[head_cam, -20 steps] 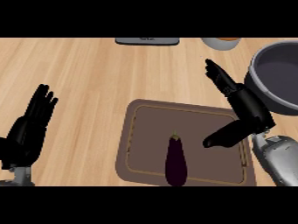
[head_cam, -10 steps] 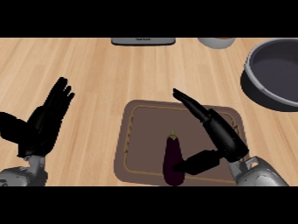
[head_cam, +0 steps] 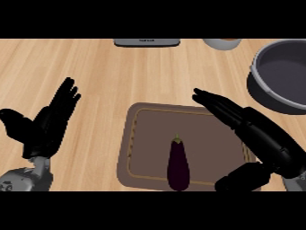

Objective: Pick the eggplant from the tray and place it in the pot

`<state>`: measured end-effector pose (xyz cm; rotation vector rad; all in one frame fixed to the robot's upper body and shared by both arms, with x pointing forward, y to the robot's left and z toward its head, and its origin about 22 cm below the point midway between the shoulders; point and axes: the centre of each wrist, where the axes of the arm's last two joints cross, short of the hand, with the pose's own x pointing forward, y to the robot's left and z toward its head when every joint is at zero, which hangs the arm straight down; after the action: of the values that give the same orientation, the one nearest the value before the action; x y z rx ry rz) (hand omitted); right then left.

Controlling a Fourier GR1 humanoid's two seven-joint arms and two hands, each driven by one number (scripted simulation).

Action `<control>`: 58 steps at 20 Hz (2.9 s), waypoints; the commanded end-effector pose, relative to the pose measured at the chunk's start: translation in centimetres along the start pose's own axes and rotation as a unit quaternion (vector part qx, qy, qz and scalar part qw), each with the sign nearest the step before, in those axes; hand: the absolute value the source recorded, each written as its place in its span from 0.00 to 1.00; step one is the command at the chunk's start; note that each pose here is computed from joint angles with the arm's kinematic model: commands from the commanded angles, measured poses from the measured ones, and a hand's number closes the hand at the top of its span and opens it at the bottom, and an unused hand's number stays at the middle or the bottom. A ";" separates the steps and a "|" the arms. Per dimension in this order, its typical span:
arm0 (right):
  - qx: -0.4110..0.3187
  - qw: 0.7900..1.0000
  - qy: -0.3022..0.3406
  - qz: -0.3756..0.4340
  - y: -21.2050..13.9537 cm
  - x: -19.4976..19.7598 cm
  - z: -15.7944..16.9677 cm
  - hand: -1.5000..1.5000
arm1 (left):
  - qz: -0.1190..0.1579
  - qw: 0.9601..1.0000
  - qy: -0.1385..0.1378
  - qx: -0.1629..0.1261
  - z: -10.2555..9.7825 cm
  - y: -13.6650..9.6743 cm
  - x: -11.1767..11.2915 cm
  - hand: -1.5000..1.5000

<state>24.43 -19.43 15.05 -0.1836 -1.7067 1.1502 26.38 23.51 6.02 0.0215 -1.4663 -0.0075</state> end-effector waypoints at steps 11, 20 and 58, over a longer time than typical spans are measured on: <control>0.161 0.967 0.169 0.107 -2.7 7.9 -4.1 0.00 | 0.001 1.000 0.000 -0.018 0.2 0.0 1.6 0.50; 0.208 0.947 0.223 0.104 -0.7 6.5 -6.6 0.00 | 0.001 1.000 0.005 -0.005 0.1 -0.6 0.6 0.50; 0.226 0.908 0.306 0.172 10.3 2.5 -10.5 0.00 | 0.002 1.000 0.001 -0.004 -0.5 -1.6 0.9 0.50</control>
<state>26.32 -7.47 9.31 -0.4580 -0.9156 1.4979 26.68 23.16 6.11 0.0121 -1.4693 -0.0106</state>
